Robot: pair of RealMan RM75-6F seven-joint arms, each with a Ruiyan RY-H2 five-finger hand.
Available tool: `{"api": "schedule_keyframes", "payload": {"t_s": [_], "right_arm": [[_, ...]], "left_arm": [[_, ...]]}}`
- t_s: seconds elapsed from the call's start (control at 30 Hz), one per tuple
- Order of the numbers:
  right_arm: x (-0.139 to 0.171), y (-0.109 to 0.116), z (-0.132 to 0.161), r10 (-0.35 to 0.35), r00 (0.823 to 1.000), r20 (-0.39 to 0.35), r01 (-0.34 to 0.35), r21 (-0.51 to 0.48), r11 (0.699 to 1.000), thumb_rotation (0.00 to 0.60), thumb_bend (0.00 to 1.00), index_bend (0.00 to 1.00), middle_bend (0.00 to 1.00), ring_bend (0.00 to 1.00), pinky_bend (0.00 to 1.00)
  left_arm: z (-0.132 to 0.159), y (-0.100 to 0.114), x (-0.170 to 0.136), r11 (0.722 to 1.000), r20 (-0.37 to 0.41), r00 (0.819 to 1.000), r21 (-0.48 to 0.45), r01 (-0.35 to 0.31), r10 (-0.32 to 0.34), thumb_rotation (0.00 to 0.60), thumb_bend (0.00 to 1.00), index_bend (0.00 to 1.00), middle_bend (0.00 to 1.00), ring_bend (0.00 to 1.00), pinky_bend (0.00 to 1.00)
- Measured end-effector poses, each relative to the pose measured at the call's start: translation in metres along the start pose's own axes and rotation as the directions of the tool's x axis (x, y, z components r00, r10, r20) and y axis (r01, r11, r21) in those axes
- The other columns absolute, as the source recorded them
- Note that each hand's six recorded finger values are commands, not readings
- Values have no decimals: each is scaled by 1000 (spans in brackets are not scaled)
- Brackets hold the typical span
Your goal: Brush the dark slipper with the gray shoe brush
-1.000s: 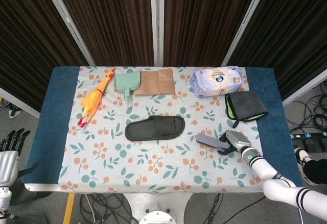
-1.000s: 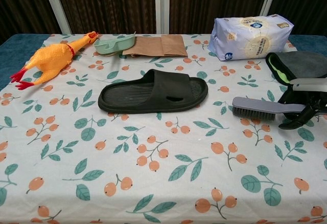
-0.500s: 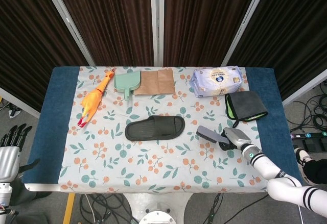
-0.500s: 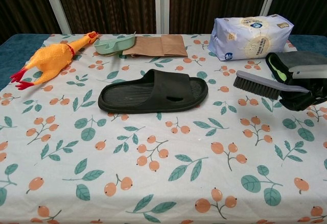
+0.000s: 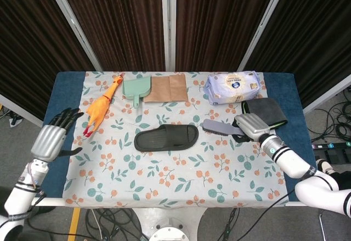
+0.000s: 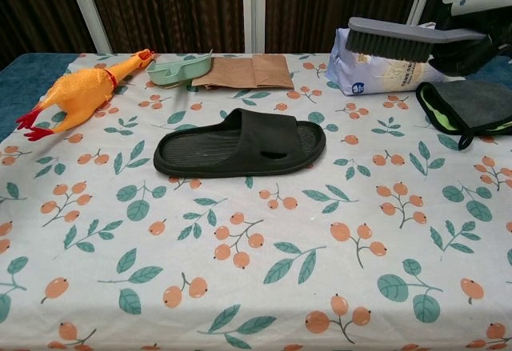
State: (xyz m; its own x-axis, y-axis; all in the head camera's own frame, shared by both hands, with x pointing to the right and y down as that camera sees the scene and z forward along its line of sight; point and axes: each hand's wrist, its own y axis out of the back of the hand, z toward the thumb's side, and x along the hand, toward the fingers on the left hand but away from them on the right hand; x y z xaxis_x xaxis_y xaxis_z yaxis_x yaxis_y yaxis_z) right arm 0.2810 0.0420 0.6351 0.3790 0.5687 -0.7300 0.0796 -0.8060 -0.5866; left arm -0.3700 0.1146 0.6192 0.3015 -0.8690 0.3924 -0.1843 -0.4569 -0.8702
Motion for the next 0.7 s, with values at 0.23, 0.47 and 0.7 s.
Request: {"api": "schedule_keyframes", "payload": {"t_s": [0.23, 0.47, 0.7], "right_arm": [[-20, 0, 24, 29, 998, -47, -26, 70, 997, 600, 628, 1000, 934, 1000, 1000], [-41, -6, 41, 34, 996, -78, -23, 143, 989, 600, 628, 1000, 933, 1000, 1000], [-55, -9, 44, -11, 998, -67, 23, 172, 985, 600, 629, 1000, 933, 1000, 1000]], "left_arm": [[47, -48, 68, 976, 91, 977, -83, 199, -191, 600, 15, 174, 182, 75, 190], [92, -102, 114, 931, 117, 939, -139, 338, -324, 600, 15, 161, 182, 75, 193], [122, -133, 137, 896, 120, 915, -189, 403, -386, 600, 14, 161, 182, 75, 194]]}}
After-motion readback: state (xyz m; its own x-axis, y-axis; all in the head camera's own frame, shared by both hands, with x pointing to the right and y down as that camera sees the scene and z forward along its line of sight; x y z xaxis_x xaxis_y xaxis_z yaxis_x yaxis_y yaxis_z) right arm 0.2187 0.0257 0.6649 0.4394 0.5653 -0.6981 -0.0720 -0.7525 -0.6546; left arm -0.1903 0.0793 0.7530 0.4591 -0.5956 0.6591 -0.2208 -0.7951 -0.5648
